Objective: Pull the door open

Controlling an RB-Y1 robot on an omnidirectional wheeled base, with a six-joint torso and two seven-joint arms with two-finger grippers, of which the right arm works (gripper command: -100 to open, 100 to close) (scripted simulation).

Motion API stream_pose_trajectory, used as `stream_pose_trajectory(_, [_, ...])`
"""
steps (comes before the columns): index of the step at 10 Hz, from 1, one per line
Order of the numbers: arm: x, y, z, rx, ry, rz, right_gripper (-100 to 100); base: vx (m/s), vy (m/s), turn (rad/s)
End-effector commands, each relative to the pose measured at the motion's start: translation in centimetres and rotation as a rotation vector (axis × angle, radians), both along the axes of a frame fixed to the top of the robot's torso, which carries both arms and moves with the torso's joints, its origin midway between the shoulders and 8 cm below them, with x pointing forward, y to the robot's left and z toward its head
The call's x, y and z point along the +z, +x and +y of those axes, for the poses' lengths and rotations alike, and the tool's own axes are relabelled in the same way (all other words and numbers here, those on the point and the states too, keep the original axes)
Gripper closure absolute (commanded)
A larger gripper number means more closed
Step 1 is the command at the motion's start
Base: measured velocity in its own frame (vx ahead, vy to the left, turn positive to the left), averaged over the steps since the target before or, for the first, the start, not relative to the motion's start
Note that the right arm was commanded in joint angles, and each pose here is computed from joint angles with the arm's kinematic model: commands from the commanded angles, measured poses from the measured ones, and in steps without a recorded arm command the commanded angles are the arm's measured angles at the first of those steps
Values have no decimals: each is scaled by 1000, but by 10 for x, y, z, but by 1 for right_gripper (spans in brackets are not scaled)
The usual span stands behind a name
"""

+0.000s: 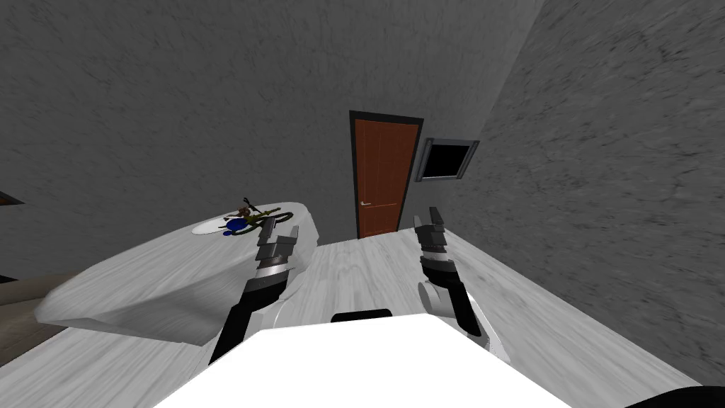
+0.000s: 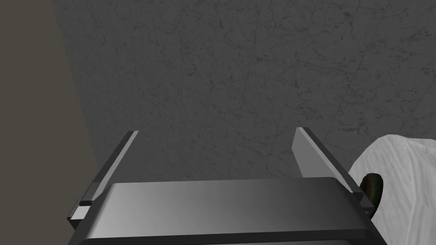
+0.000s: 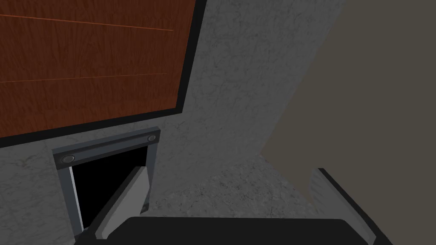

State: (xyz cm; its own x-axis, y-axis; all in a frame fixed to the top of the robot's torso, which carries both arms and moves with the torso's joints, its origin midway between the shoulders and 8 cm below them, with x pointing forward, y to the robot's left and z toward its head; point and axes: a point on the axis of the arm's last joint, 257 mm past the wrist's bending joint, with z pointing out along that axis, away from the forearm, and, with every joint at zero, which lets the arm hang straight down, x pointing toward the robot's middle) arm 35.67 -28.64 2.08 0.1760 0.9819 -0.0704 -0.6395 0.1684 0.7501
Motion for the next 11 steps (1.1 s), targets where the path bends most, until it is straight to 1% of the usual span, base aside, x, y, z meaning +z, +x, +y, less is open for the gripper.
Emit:
stream_pose_trajectory(1, [-8, 5, 0, 5, 0, 12, -100, 54, 67, 25])
stream_pose_trajectory(5, [-31, 21, -1, 16, 3, 49, -100, 121, -55, 29])
stream_pose_trajectory(8, [-47, 30, -1, 23, 6, 73, -100, 101, -23, 24])
stream_pose_trajectory(11, [-65, 41, -2, 30, 10, 103, -100, 84, -10, 31])
